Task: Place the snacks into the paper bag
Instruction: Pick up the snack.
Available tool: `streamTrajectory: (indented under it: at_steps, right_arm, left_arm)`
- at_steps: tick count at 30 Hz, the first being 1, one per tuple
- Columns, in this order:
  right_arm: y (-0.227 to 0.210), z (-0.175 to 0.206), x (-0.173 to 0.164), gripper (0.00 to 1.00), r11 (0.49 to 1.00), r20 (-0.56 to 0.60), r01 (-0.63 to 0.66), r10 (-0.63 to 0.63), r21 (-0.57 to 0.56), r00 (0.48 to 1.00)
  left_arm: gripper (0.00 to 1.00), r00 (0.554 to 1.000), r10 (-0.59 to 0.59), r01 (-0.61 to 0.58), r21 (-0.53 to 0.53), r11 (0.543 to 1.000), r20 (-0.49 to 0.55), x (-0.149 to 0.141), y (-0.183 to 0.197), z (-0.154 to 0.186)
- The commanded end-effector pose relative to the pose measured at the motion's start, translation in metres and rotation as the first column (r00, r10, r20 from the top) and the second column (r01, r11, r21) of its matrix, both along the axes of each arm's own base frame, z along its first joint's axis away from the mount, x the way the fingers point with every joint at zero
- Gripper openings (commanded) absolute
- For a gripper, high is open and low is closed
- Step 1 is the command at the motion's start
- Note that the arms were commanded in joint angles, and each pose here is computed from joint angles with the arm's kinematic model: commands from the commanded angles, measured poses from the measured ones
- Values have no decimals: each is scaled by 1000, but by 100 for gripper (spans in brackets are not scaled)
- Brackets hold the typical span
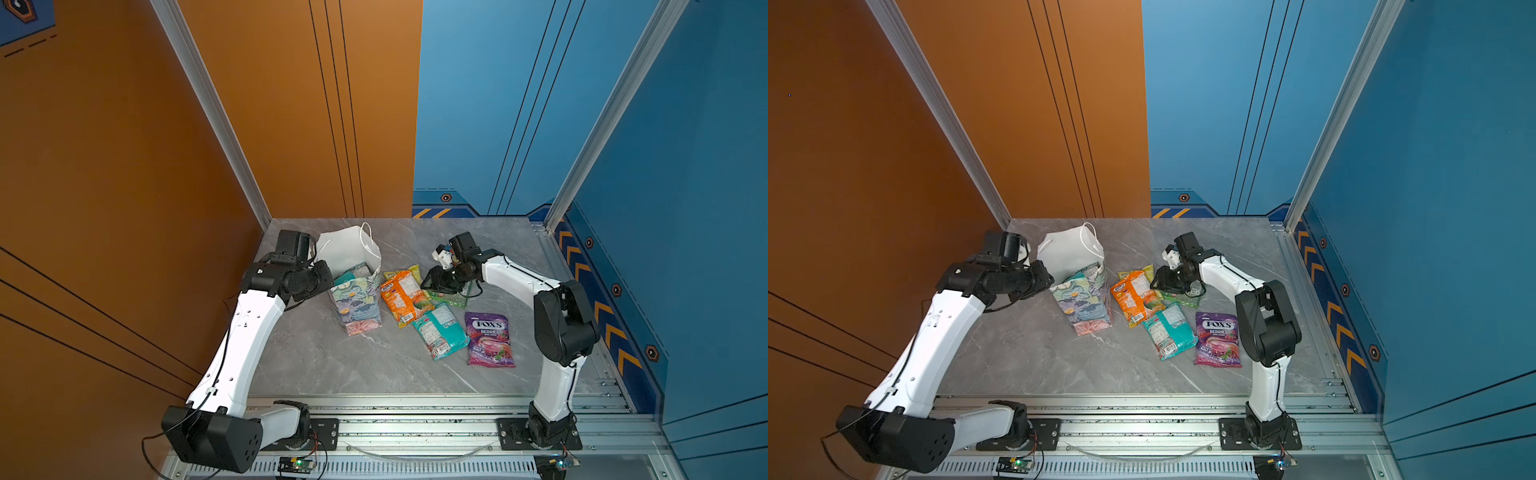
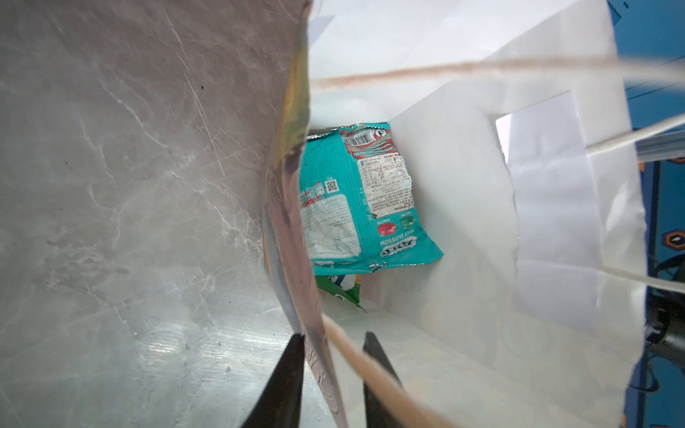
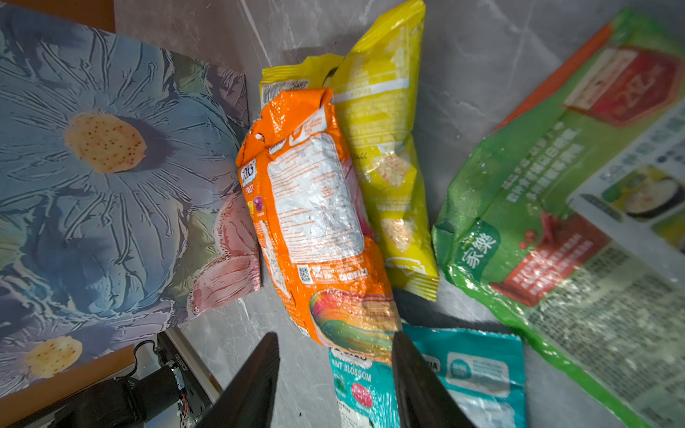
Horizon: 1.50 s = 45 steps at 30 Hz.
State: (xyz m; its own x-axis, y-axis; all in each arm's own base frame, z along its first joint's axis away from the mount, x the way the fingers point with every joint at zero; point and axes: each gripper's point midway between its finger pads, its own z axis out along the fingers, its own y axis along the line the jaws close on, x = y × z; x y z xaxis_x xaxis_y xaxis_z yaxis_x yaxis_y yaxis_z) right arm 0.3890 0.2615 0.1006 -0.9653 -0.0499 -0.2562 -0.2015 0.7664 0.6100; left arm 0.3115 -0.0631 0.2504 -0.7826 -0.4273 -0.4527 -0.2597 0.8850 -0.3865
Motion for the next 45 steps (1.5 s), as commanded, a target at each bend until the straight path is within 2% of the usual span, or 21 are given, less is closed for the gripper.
streamTrajectory:
  at_steps: [1,14,20,23,31,39,42,45]
  right_arm:
    - [5,-9,0,51,999,-12,-28,29,45,1000]
    - [15,-31,0,50,993,-65,-37,45,115,997]
    - [22,-38,-5,46,990,-83,-42,54,137,995]
    - [25,-41,-7,42,989,-84,-41,54,141,995]
    - [7,-39,0,46,997,-36,-26,28,67,999]
    - [32,-49,-7,46,995,-51,-74,78,73,996]
    - [40,-45,-6,40,992,-52,-70,76,109,996]
    - [44,-54,-5,21,990,-73,-61,71,125,995]
  left_arm:
    - [24,999,-2,1,15,1000,33,5,3,12]
    - [6,999,-31,31,-4,999,27,7,-2,12]
    - [3,999,-35,35,-7,999,27,7,-3,12]
    - [3,999,-38,38,-11,999,30,7,-4,13]
    - [0,998,-46,46,-15,999,39,5,-4,16]
    - [0,998,-43,44,-22,999,43,6,-3,18]
    - [0,998,-43,44,-21,999,49,7,-2,20]
    - [0,998,-46,48,-25,999,50,8,-3,21]
